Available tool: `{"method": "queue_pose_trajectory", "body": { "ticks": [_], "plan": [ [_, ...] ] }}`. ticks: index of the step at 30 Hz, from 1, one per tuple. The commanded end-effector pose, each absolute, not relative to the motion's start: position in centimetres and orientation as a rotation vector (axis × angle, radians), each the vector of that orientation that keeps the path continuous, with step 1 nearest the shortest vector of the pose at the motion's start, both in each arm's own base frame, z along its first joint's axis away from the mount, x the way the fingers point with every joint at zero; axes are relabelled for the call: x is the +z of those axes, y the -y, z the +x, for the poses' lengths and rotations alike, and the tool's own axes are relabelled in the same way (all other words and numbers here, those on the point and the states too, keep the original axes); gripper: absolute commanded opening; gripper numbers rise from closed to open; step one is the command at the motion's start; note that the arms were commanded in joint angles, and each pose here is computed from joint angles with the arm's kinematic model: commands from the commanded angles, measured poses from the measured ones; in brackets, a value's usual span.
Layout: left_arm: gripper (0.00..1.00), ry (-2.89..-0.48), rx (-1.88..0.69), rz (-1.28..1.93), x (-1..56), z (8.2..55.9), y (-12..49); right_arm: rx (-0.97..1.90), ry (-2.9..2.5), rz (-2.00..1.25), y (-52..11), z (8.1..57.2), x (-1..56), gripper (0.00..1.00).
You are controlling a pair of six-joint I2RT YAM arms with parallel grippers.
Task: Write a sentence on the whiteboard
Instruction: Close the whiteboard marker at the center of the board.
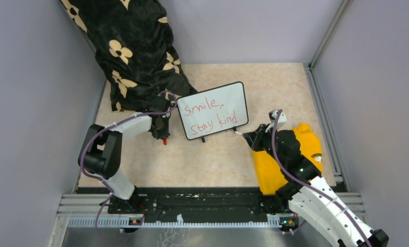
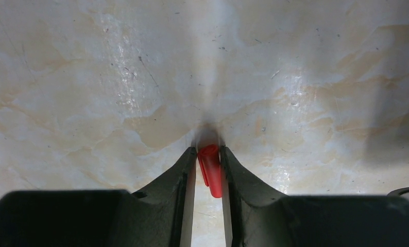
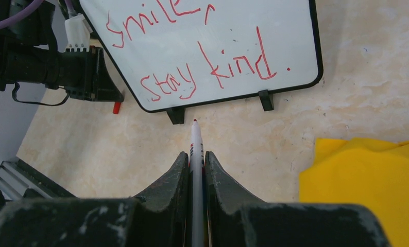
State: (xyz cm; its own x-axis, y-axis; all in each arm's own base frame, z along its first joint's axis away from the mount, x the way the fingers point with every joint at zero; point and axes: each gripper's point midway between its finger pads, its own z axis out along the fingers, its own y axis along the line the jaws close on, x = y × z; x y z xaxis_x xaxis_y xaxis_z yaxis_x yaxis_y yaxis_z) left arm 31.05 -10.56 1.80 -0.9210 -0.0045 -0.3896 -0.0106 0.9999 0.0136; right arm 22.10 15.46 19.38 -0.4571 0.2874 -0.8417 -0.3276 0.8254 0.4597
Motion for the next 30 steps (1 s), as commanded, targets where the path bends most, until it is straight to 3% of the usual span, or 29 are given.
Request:
{"method": "queue_pose_trajectory", "body": {
  "ticks": [1, 5, 13, 22, 30],
  "plan": [
    [0.29, -2.871, 0.099, 0.022, -0.2, 27.4, 9.3, 0.727, -1.818, -0.045, -15.6, 22.3, 23.0, 0.00],
    [0.27, -2.874, 0.095, 0.025, -0.3, 27.3, 9.5, 0.724, -1.817, -0.047, -15.6, 22.3, 23.1, 0.00],
    [0.49, -2.860, 0.071, -0.035, 0.7, 26.3, 9.4, 0.723, -1.815, -0.045, -15.5, 22.3, 23.1, 0.00],
    [0.44, -2.857, 0.066, -0.061, 0.3, 26.5, 9.5, 0.732, -1.821, -0.036, -15.6, 22.3, 22.9, 0.00],
    [0.46, -2.854, 0.038, -0.083, 0.1, 27.8, 10.4, 0.731, -1.825, -0.027, -15.4, 22.1, 22.7, 0.00]
  ]
}}
